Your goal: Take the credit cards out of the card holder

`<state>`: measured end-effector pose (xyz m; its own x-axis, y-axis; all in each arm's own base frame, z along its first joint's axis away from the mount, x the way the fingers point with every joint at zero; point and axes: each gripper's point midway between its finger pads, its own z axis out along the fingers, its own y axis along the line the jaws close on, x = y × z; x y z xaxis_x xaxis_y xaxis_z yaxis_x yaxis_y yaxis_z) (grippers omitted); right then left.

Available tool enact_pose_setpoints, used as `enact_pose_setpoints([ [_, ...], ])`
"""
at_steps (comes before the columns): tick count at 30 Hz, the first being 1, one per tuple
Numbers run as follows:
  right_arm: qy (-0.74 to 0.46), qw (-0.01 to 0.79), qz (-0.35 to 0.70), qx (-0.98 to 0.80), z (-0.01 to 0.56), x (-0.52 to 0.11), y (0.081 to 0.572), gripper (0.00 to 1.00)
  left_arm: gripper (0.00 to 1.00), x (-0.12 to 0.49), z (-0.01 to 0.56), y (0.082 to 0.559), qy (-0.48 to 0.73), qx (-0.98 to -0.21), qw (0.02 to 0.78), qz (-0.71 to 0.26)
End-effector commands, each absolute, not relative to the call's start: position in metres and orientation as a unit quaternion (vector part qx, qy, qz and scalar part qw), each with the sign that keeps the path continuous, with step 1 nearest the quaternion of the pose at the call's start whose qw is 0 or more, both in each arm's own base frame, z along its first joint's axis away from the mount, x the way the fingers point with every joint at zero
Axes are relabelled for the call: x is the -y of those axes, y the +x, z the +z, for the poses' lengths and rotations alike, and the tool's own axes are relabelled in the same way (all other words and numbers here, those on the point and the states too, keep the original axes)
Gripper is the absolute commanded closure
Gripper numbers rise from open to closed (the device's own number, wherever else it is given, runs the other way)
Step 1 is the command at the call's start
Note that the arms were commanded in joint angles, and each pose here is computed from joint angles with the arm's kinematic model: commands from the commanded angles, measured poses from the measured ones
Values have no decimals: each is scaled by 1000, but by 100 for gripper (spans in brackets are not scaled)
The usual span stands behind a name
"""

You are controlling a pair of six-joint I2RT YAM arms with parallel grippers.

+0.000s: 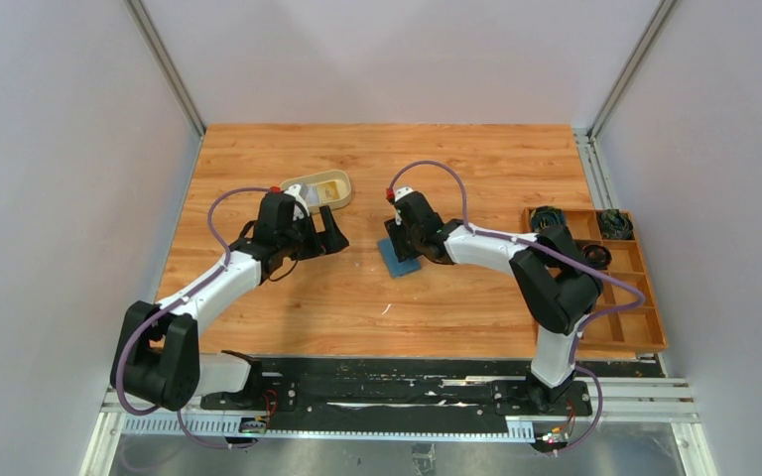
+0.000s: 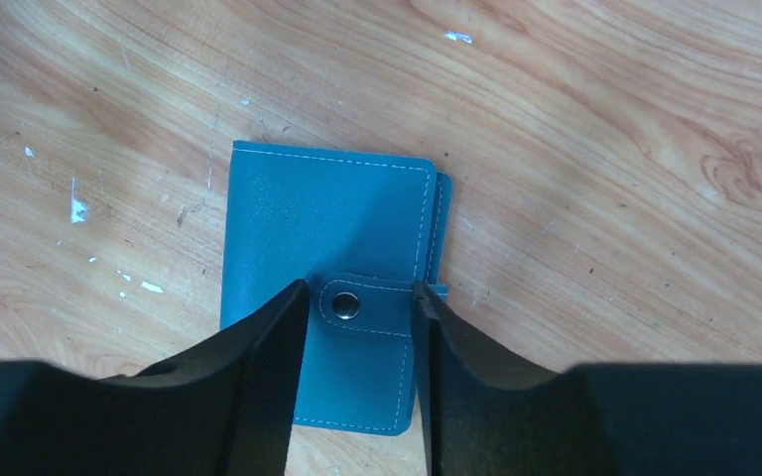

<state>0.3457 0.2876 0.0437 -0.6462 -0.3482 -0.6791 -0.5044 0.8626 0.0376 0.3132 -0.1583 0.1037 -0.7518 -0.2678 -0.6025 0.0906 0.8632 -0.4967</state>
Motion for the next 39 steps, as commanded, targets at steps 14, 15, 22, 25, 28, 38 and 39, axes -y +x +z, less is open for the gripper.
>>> enact_pose_setpoints([
  [14,-205,312,128,-919,15,-274,333,100,2,178,98,320,-39,-895,346,-280],
  [15,-204,312,146,-916,16,-277,332,100,2,181,96,319,-39,-894,344,-283],
  [22,-202,336,269,-880,45,-298,328,100,2,204,86,316,-30,-895,333,-295],
  [25,-200,345,306,-865,58,-302,326,100,2,210,84,317,-32,-895,330,-300],
  [28,-199,353,316,-858,67,-301,326,100,3,218,81,318,-29,-897,325,-299],
  [38,-247,374,258,-856,77,-281,327,63,6,245,50,316,-29,-915,285,-283],
  [39,-247,377,249,-857,77,-278,329,61,6,246,48,316,-30,-917,283,-281],
])
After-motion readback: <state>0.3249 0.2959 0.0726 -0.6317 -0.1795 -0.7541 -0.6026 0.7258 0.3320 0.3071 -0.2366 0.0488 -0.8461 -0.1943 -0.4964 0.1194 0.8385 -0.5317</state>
